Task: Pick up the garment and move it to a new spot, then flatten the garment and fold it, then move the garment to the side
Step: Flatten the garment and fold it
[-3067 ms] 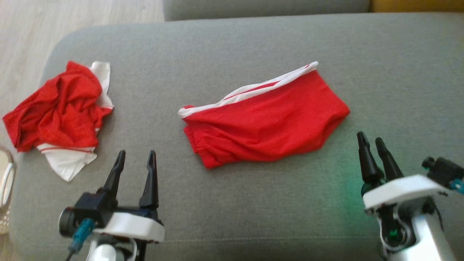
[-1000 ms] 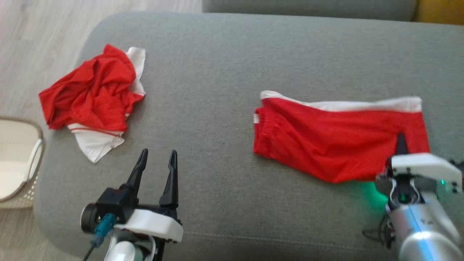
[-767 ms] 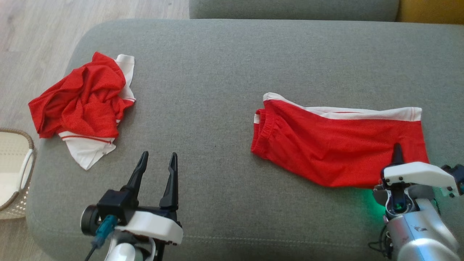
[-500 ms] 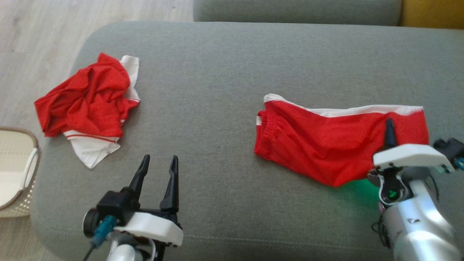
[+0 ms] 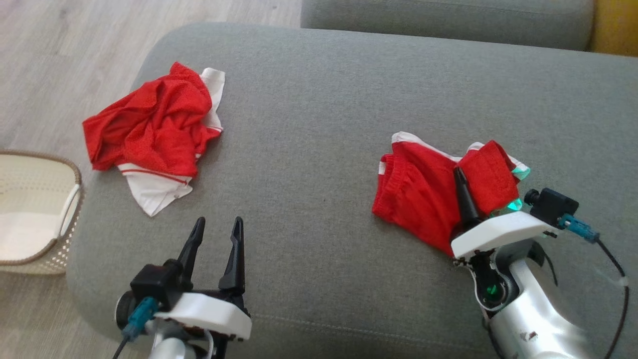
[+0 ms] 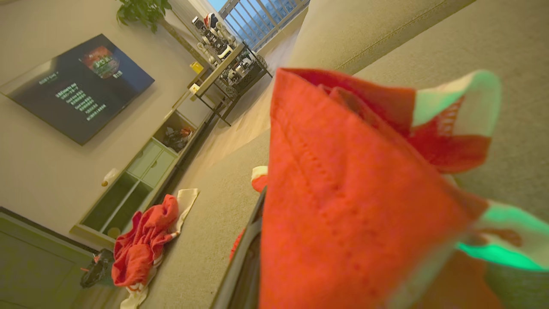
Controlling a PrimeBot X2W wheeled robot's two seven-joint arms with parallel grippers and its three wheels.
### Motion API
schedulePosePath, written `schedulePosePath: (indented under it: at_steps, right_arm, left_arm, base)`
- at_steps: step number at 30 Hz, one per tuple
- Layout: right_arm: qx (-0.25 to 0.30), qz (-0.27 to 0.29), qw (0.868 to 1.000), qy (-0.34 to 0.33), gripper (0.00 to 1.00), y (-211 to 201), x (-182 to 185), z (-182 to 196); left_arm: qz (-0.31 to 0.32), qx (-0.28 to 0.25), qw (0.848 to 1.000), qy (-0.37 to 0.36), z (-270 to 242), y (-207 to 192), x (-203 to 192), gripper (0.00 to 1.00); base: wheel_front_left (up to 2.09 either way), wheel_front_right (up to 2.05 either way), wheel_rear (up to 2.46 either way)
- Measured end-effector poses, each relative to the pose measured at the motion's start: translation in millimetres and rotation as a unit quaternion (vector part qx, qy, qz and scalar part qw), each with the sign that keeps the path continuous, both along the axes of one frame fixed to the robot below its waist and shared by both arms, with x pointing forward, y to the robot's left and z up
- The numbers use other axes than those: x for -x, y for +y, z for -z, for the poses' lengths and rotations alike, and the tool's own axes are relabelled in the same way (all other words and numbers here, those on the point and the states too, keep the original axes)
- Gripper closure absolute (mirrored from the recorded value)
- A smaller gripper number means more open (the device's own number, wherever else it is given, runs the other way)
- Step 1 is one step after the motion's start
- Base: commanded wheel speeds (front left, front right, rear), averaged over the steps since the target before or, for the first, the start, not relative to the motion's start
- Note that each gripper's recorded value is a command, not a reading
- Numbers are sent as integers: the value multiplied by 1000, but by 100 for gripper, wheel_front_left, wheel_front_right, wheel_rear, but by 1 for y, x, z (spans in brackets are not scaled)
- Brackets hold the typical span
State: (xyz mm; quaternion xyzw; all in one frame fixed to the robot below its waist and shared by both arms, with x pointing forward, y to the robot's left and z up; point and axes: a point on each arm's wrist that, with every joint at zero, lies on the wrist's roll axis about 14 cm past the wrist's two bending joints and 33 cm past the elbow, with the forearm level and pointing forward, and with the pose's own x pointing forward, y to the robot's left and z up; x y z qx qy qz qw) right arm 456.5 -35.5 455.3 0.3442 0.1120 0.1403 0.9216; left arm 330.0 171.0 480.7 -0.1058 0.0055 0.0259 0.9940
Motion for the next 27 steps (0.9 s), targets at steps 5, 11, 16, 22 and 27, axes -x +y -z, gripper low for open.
schedulePosePath:
  at_steps: [5, 11, 16, 22, 27]
  right_arm:
    - [39, -31, 999, -20, 100, 13, -1, 0]
    - [141, -115, 981, -59, 100, 45, 10, 9]
    - [221, -168, 958, -69, 100, 56, 18, 28]
    - [260, -188, 945, -68, 0, 59, 14, 38]
    - [273, -197, 937, -88, 0, 63, 12, 34]
  left_arm:
    - [-9, -1, 1000, 7, 4, 5, 2, 0]
    - [-14, -1, 1000, 16, 9, 8, 3, 0]
    - [-13, 0, 1000, 22, 12, 7, 4, 0]
    - [-10, -1, 1000, 24, 13, 5, 2, 0]
    - [-11, -1, 1000, 28, 16, 6, 1, 0]
  base:
    - [0, 0, 0]
    - [0, 0, 0]
    - [0, 0, 0]
    - [0, 0, 0]
    - [0, 0, 0]
